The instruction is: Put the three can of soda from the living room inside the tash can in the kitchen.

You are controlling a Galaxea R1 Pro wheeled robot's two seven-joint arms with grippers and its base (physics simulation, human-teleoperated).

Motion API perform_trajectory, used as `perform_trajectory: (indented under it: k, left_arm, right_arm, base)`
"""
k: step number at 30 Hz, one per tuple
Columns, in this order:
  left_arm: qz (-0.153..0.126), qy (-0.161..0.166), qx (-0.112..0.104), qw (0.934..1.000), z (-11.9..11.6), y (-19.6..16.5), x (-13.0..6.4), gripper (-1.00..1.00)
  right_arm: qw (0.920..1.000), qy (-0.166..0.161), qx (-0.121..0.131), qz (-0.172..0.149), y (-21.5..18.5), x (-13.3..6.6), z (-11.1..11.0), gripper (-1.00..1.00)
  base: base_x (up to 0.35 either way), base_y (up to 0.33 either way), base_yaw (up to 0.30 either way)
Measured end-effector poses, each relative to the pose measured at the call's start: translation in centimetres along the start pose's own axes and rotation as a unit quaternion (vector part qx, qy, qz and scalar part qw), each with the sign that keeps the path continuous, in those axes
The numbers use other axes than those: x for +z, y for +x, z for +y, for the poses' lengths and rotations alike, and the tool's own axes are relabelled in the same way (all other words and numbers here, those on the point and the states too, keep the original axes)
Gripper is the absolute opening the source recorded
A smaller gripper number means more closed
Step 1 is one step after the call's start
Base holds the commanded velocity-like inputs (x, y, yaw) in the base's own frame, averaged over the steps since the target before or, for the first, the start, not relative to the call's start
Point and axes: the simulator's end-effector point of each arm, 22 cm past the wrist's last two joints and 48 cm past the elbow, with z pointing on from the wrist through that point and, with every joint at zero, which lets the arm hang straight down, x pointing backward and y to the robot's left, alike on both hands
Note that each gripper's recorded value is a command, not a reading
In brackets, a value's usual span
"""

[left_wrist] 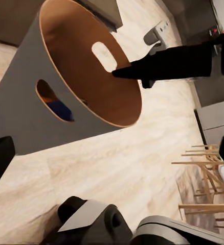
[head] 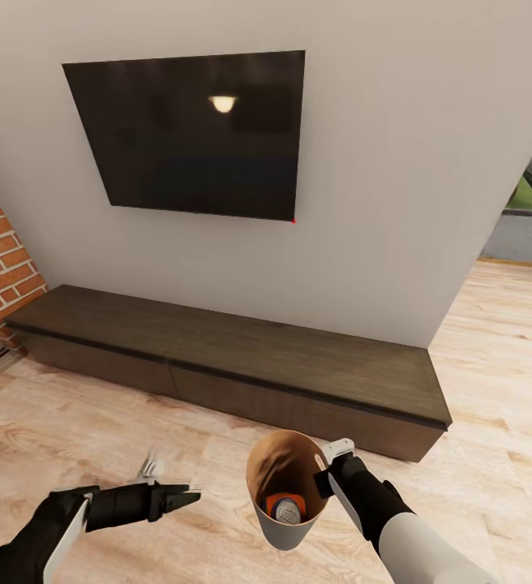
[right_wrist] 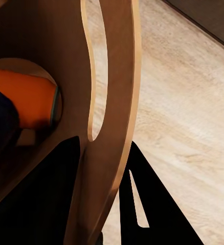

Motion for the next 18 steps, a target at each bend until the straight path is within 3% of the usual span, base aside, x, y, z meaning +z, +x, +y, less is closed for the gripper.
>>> perform_trajectory:
  k: [5,7,8,10,18]
  left_arm:
    - [-0.003,-0.017,-0.007,0.9998,2.5,2.9,-0.3,1.0]
    - [0.001,-0.072,-0.019,0.9972,6.2,5.7,-1.6,1.0]
    - [0.002,-0.086,-0.021,0.9961,7.0,6.2,-1.9,1.0]
    - [-0.001,-0.146,-0.015,0.9891,10.3,8.5,-3.1,1.0]
    - [-0.011,-0.169,-0.001,0.9856,11.5,9.1,-3.6,1.0]
  right_arm:
    - [1.0,-0.001,0.001,-0.006,-0.3,0.0,0.0,-1.0]
    - [0.9999,-0.002,0.001,-0.011,-0.5,0.0,0.0,-1.0]
    - [0.9999,-0.002,0.001,-0.011,-0.5,0.0,0.0,-1.0]
    - [0.9999,-0.002,0.001,-0.012,-0.5,0.0,0.0,-1.0]
    - [0.9999,-0.001,0.001,-0.016,-0.8,-0.2,0.0,-1.0]
  base:
    - [0.0,0.0,0.0]
    - [0.0,0.0,0.0]
    - [0.0,0.0,0.0]
    - [0.0,0.0,0.0]
    - [0.0,0.0,0.0]
